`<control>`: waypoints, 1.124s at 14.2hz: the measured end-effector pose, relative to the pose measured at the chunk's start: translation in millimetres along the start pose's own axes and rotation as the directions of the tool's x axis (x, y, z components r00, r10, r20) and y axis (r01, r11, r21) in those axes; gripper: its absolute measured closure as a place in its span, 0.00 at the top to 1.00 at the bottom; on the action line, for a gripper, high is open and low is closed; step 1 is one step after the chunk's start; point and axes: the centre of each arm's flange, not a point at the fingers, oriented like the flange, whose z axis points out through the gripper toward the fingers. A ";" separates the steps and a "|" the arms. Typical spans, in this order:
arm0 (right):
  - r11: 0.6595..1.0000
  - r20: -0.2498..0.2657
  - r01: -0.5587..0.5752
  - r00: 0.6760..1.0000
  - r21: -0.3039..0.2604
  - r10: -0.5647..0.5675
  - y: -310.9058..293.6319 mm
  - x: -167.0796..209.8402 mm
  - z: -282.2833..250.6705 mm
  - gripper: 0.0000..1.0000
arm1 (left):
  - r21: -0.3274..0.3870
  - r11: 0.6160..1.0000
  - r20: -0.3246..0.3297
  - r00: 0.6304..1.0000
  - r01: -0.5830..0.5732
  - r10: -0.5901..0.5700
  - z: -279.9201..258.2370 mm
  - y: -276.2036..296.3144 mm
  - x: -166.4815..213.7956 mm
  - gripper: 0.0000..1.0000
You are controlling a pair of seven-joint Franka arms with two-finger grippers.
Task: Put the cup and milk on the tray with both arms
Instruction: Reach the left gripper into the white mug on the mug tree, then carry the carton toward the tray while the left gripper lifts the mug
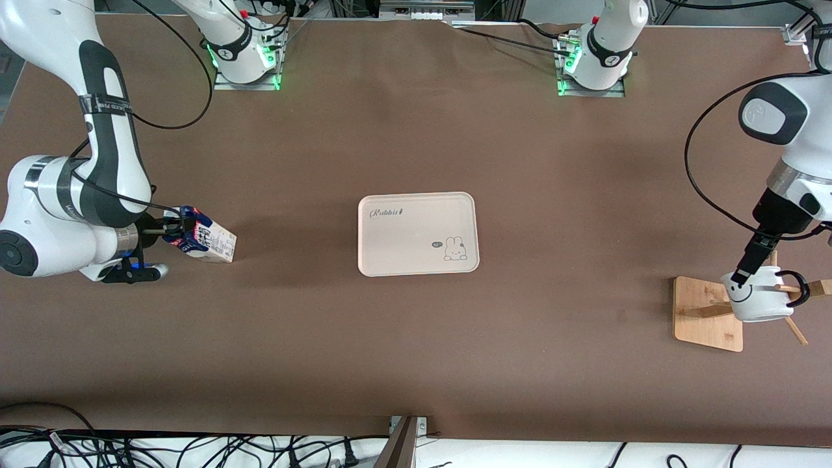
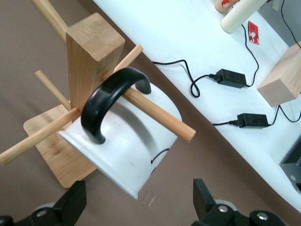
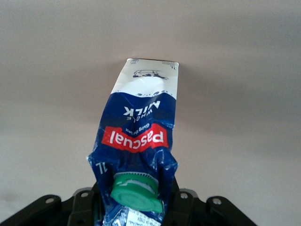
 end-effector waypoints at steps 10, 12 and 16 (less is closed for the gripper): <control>1.000 -0.009 0.022 1.000 0.002 -0.022 -16.2 -4.8 -12.0 0.51 | -0.033 0.992 -0.049 0.991 -0.125 0.124 17.1 10.6 -10.4 0.23; 1.000 0.001 0.025 1.000 0.007 -0.025 -19.1 -17.5 -26.5 0.51 | -0.033 0.991 -0.049 0.991 -0.129 0.127 17.1 10.7 -10.5 0.14; 0.999 -0.020 0.034 0.999 0.014 -0.034 -45.0 -53.9 -70.6 0.51 | -0.037 0.990 -0.055 0.990 -0.134 0.131 16.1 12.1 -9.9 0.07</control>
